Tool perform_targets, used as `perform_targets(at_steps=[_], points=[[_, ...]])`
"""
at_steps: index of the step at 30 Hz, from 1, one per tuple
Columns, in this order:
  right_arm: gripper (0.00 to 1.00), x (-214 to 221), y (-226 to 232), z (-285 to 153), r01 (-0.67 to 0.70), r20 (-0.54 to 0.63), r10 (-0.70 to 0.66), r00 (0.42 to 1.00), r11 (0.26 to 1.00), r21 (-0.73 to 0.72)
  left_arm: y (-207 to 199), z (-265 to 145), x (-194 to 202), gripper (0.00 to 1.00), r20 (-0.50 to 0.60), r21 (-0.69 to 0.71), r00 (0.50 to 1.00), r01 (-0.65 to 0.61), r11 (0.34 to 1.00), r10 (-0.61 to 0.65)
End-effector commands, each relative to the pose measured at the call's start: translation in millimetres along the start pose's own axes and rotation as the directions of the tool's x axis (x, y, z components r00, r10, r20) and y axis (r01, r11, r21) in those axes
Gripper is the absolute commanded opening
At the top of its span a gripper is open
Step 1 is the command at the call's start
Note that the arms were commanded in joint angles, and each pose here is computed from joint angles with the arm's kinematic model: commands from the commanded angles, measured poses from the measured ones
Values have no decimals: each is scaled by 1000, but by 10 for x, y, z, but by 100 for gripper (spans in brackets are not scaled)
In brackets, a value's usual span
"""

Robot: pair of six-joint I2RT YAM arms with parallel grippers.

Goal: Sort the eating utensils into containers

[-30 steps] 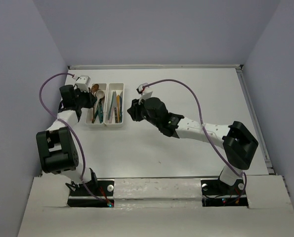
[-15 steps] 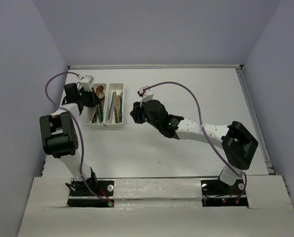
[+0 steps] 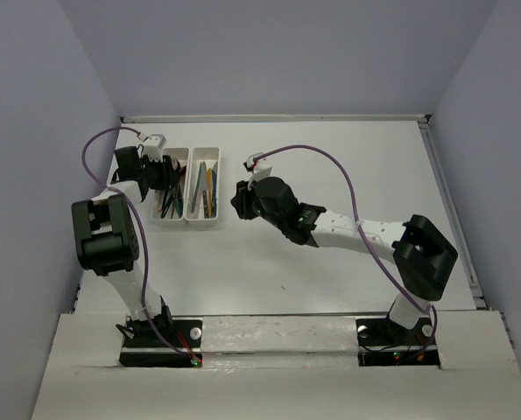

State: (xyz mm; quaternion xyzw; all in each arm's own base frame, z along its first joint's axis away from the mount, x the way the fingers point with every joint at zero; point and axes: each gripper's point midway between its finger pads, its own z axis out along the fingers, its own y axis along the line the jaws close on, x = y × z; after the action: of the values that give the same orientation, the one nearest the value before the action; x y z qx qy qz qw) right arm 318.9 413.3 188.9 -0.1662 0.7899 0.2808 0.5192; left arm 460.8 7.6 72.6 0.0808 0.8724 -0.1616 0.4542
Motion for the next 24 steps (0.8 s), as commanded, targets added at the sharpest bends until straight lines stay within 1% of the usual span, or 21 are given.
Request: perform_targets(at_steps=[1, 7, 9, 12, 13, 14, 15, 16, 17, 18, 19, 20, 21, 22, 23, 24], points=[[36, -93, 61, -1, 8, 22, -7, 1000, 1000, -17, 70, -90, -364, 50, 73, -55, 997, -34, 998, 38], [36, -72, 46, -16, 8, 12, -8, 1000, 1000, -11, -3, -218, -536, 52, 111, -54, 992, -47, 997, 53], [36, -69, -2, -33, 0, 9, 0, 1000, 1000, 16, -59, -293, -637, 52, 133, -45, 989, -52, 998, 58], [36, -5, -176, -72, -6, -20, 9, 1000, 994, 112, -163, -429, -771, 53, 163, -28, 984, -64, 998, 68], [37, -30, -288, -71, -19, -27, 24, 999, 989, 149, -190, -468, -786, 53, 164, -25, 984, -64, 998, 67], [37, 27, -520, -80, -46, -60, 60, 996, 976, 213, -211, -513, -823, 54, 173, -26, 982, -67, 997, 71], [37, 159, -664, -124, -48, -123, 80, 989, 968, 247, -236, -611, -899, 55, 192, -36, 978, -80, 996, 86], [37, 118, -784, -110, -79, -108, 112, 988, 959, 273, -251, -656, -938, 55, 204, -42, 975, -86, 995, 93], [38, 170, -1018, -152, -128, -133, 175, 976, 944, 304, -262, -758, -1017, 56, 224, -62, 968, -103, 993, 114], [38, 197, -1116, -183, -153, -139, 205, 969, 937, 313, -264, -811, -1050, 56, 233, -74, 964, -112, 991, 126], [38, 233, -1225, -225, -177, -143, 234, 962, 928, 328, -222, -864, -1060, 58, 238, -97, 961, -119, 988, 139], [38, 291, -1428, -325, -213, -139, 278, 950, 908, 361, -192, -956, -1089, 58, 249, -131, 956, -124, 984, 154], [38, 313, -1538, -389, -226, -132, 294, 946, 896, 382, -109, -1030, -1105, 59, 255, -165, 953, -126, 978, 166], [40, 328, -1653, -458, -245, -117, 316, 941, 879, 409, -34, -1084, -1099, 59, 252, -199, 949, -138, 970, 187], [41, 362, -1892, -615, -266, -93, 343, 935, 849, 456, 49, -1177, -1090, 60, 252, -250, 947, -134, 959, 198], [43, 385, -2025, -704, -282, -77, 361, 929, 829, 483, 117, -1235, -1077, 60, 249, -279, 946, -134, 951, 207]])
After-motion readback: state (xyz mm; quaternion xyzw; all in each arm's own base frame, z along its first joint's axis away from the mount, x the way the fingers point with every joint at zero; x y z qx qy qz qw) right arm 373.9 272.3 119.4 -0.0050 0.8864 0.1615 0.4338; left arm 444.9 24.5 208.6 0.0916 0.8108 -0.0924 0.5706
